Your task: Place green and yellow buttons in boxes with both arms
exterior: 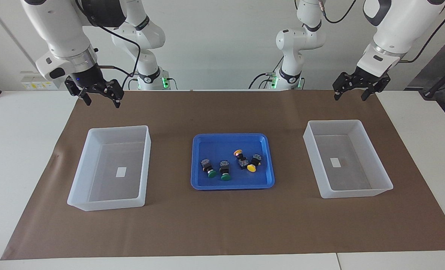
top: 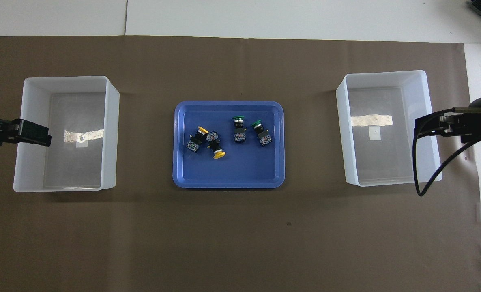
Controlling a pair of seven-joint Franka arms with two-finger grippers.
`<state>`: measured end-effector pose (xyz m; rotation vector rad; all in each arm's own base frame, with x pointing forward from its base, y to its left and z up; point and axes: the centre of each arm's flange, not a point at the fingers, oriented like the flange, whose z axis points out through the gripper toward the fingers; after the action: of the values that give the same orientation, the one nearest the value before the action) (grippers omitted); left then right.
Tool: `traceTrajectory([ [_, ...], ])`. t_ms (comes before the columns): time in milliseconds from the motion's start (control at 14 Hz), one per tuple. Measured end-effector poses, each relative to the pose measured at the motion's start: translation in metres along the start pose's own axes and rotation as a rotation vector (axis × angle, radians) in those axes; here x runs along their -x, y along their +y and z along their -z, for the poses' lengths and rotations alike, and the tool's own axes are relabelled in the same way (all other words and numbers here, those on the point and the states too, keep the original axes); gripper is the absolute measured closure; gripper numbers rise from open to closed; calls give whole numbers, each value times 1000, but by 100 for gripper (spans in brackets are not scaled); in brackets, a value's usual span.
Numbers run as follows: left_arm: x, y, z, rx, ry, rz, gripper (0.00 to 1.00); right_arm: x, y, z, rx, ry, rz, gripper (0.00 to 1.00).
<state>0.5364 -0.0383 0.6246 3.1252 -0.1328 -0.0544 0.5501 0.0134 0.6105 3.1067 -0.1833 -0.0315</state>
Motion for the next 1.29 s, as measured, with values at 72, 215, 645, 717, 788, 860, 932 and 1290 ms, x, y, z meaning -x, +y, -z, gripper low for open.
traceTrajectory([
  [72,0,0,0,0,0,0,0,0,0,0,0,0,0,0],
  [215,0,0,0,0,0,0,0,0,-1,0,0,-1,1,0],
  [645,0,0,0,0,0,0,0,0,-1,0,0,-1,2,0],
  [717,0,0,0,0,0,0,0,0,-1,0,0,-1,2,0],
  [788,0,0,0,0,0,0,0,0,-1,0,0,-1,2,0],
  [860,0,0,0,0,0,0,0,0,-1,0,0,0,2,0],
  [932,0,0,0,0,0,0,0,-1,-1,0,-1,5,2,0],
  [1290,0,0,0,0,0,0,0,-8,-18,-10,-11,64,21,0],
])
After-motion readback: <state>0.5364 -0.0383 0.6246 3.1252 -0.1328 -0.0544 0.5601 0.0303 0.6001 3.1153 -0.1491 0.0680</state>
